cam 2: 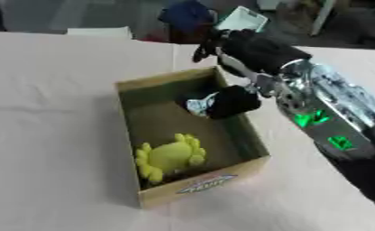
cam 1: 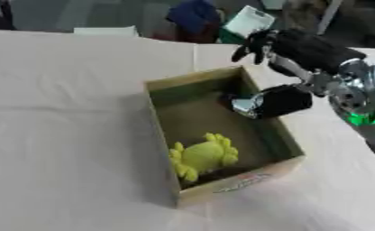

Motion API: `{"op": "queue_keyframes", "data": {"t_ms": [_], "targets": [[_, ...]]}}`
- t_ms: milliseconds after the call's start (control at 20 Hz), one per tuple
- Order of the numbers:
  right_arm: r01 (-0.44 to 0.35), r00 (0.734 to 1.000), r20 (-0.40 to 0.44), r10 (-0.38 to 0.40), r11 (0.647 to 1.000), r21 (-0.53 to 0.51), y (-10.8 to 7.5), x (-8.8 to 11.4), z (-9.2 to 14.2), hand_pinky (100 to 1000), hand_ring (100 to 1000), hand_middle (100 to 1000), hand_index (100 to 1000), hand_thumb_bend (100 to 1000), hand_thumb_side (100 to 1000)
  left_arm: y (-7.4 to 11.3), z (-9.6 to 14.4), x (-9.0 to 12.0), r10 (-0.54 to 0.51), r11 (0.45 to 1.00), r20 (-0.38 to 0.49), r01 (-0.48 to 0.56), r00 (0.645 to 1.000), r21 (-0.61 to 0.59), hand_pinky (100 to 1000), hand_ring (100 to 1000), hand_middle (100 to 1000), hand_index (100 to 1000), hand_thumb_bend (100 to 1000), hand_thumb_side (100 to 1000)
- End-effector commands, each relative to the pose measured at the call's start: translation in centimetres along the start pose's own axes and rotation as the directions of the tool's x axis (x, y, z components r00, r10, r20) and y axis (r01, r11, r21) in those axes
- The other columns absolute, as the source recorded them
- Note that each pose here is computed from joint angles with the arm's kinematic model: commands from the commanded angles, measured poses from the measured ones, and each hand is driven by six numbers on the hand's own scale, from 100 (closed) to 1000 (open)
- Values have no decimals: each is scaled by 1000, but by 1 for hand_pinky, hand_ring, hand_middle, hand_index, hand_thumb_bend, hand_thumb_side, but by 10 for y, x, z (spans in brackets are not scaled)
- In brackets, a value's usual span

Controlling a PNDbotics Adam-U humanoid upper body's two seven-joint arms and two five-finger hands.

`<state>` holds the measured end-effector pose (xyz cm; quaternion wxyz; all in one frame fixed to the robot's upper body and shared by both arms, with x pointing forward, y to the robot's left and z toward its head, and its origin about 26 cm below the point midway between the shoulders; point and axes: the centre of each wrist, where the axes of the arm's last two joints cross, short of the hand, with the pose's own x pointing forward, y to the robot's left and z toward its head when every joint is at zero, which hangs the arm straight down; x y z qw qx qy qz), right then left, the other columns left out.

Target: Pick up objects on the table and place them in the box.

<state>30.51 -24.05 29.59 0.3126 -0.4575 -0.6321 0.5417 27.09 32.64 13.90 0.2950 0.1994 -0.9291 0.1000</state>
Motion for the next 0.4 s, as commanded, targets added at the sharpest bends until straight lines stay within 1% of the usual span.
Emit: {"op": "queue_keyframes", "data": {"t_ms": [50,100,150,200,250,300,350,400], "targets": [[-23,999,-34,18,992,-125,-16,-15,8,713,663,755,795,328,900,2,-6,6,-7,1000,35,7,999,-1,388,446,538,644,100,486],[-21,999,-44,14,988,-154,-16,-19,11,712,657,751,793,352,887,2,-6,6,-8,1000,35,8,999,0,388,446,538,644,100,485],[-16,999,-54,6,983,-183,-15,-23,13,710,644,746,793,315,899,2,-6,6,-9,1000,36,9,999,1,388,446,538,644,100,485],[-5,998,-61,-8,977,-213,-14,-26,15,710,641,745,794,307,901,2,-7,6,-10,1000,36,10,999,3,388,446,538,644,100,485],[16,997,-68,-34,969,-246,-12,-30,18,704,618,736,803,261,920,2,-7,6,-10,1000,37,10,999,4,388,446,538,644,100,487],[43,995,-75,-66,959,-281,-9,-33,20,703,612,734,805,253,923,2,-7,6,-11,1000,37,11,999,6,388,446,538,644,100,488],[75,991,-79,-105,946,-315,-6,-36,23,697,591,721,808,210,909,2,-7,6,-11,1000,37,11,999,7,388,446,539,644,100,488],[114,985,-79,-151,929,-351,-3,-39,25,695,582,715,809,189,896,2,-7,6,-12,1000,38,11,999,9,388,446,539,644,100,489]]}}
